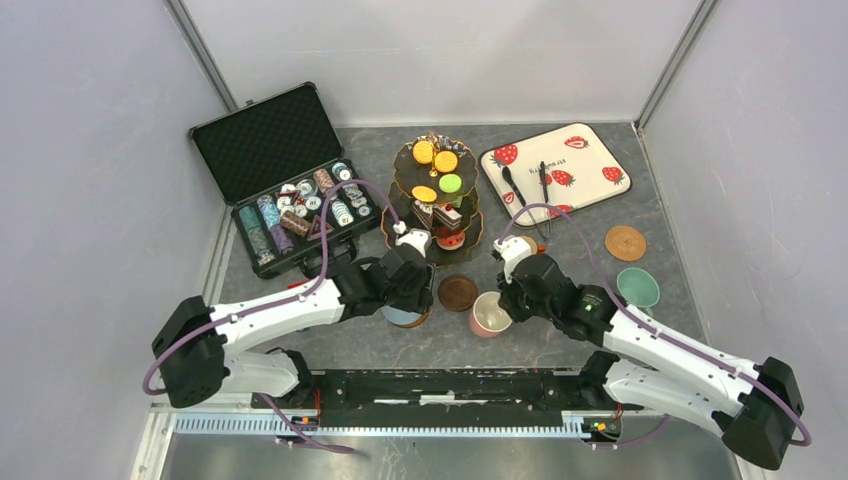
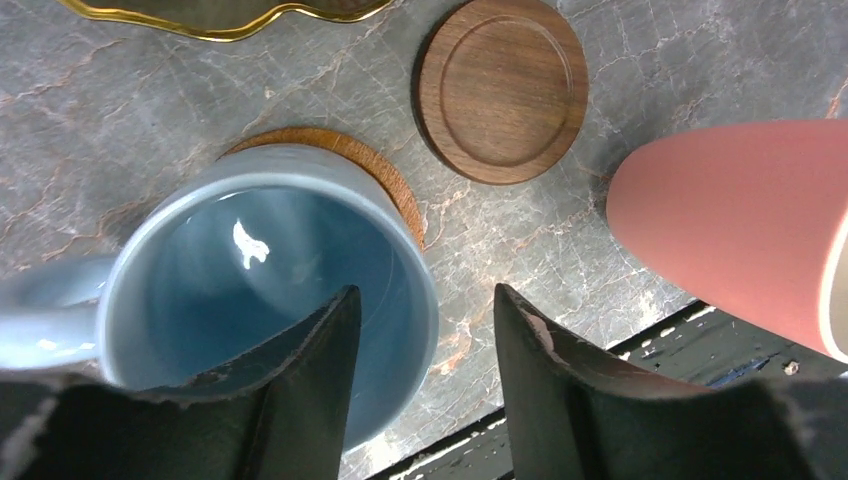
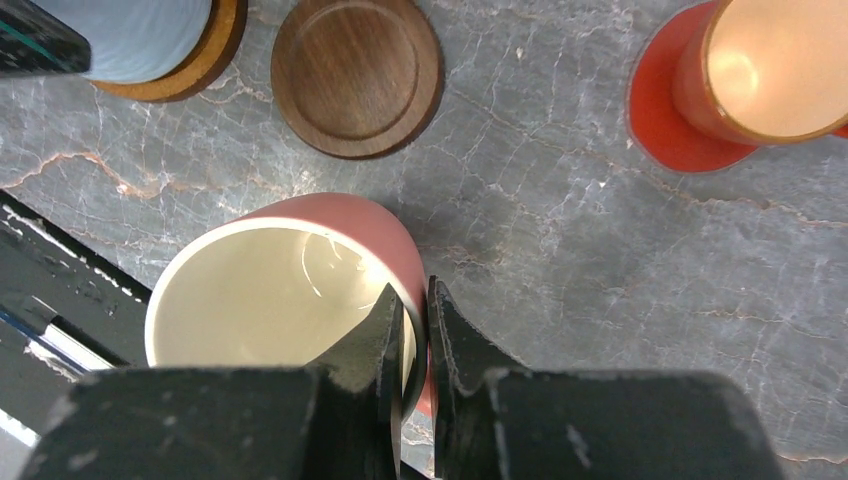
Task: Serve the afternoon tea
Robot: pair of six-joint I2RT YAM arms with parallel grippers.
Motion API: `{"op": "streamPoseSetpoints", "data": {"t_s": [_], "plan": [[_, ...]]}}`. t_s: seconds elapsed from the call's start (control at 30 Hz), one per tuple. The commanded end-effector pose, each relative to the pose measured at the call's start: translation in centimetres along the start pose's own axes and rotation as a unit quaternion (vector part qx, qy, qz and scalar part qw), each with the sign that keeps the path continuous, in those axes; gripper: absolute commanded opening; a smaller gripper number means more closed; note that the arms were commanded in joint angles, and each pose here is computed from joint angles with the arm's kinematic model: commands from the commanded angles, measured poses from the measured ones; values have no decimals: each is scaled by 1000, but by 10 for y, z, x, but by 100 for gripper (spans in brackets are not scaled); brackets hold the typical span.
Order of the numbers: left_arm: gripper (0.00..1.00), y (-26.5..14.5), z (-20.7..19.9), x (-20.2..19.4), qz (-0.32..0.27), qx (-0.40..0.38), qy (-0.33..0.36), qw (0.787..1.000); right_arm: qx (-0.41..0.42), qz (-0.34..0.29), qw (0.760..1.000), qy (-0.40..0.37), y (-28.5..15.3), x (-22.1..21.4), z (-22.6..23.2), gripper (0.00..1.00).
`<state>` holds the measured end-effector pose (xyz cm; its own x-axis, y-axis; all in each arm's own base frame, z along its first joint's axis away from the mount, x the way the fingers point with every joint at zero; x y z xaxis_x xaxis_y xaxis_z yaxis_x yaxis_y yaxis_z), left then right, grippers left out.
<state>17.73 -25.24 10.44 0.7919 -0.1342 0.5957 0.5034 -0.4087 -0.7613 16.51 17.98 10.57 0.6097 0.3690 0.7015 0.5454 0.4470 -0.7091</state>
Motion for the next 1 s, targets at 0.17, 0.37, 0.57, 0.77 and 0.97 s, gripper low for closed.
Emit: {"op": "streamPoseSetpoints", "data": {"t_s": [0.17,0.37,0.57,0.77,0.97], "plan": [[48,9,-31,24,-30,-60,14,998,6,-97,995,9,-13,63,8,0],[36,9,-34,24,-35,-73,13,997,9,-98,995,8,-9,64,9,0],[32,5,-34,25,-40,-80,17,996,17,-105,994,10,-7,76,15,0],[50,-17,-18,38,-65,-40,27,997,17,-112,993,20,-4,90,18,0],[67,-64,-7,64,-120,-26,33,992,-6,-101,994,39,5,105,17,2]]}}
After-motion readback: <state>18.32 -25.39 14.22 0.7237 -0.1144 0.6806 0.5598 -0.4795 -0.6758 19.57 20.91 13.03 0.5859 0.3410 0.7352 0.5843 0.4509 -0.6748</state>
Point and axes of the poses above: each gripper's point midway between its finger pads, its own y axis out along the fingers, its own z axis along the line the jaws close on, x = y × z, the point moved 1 cm from there along -y, back along the fingers, and after that the axes turned 2 degrees about -y, right-handed, at the moved point
